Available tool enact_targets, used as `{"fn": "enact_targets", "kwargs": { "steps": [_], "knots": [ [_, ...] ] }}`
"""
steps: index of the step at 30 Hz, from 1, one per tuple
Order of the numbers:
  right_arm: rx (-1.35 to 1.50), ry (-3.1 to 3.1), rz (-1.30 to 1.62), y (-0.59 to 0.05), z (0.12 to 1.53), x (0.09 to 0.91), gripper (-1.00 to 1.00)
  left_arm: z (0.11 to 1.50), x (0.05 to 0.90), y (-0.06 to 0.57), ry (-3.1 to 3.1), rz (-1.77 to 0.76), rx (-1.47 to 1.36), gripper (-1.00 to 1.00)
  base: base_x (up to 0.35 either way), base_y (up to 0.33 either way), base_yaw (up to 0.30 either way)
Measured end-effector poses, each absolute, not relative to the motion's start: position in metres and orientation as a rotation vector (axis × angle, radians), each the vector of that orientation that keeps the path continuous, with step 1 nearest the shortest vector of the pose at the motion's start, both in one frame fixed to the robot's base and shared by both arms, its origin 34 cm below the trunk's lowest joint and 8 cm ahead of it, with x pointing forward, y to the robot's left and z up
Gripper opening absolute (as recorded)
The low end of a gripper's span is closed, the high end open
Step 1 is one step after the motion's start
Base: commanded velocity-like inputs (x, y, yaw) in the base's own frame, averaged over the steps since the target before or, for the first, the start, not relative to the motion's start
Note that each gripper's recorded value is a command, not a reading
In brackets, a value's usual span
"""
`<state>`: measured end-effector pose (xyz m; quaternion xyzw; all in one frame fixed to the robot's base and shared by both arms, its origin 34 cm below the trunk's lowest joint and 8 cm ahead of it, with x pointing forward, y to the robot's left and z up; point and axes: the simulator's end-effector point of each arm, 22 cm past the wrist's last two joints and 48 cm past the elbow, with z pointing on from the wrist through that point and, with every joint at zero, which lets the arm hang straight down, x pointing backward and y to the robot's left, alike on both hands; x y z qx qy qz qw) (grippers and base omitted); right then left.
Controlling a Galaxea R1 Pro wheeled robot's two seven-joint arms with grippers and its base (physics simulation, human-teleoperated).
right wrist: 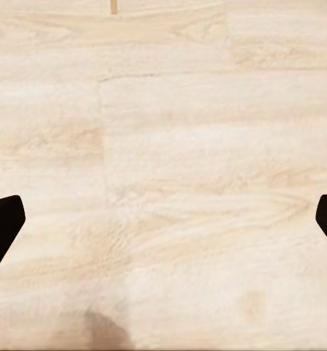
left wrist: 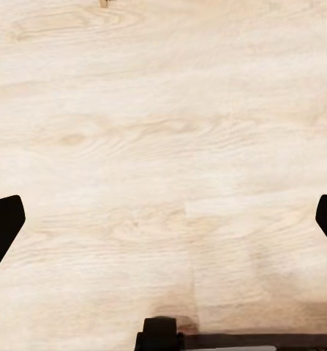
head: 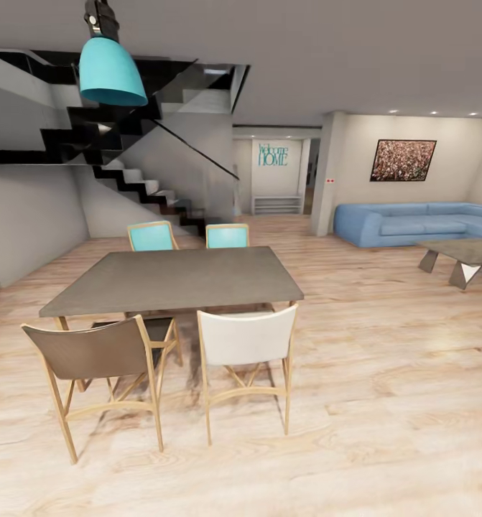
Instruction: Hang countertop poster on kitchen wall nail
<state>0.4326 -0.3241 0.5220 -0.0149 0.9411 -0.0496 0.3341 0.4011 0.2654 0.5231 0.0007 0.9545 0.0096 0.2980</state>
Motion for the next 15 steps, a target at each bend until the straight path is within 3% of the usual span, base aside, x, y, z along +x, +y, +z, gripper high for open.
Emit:
{"fn": "enact_targets", "kwargs": {
  "steps": [8, 13, 15],
  "knots": [
    [-0.039, 2.452, -0.130, -0.324, 0.523, 0.434, 1.00, 0.524, 0.402, 0.265, 2.532, 0.024, 0.004, 1.00, -0.004, 0.000, -0.252],
    [-0.038, 2.448, -0.130, -0.324, 0.524, 0.435, 1.00, 0.519, 0.394, 0.265, 2.552, 0.023, 0.003, 1.00, -0.171, 0.058, -0.259],
    [-0.038, 2.447, -0.130, -0.324, 0.525, 0.436, 1.00, 0.515, 0.389, 0.265, 2.565, 0.023, 0.002, 1.00, -0.207, 0.080, -0.069]
  ]
}}
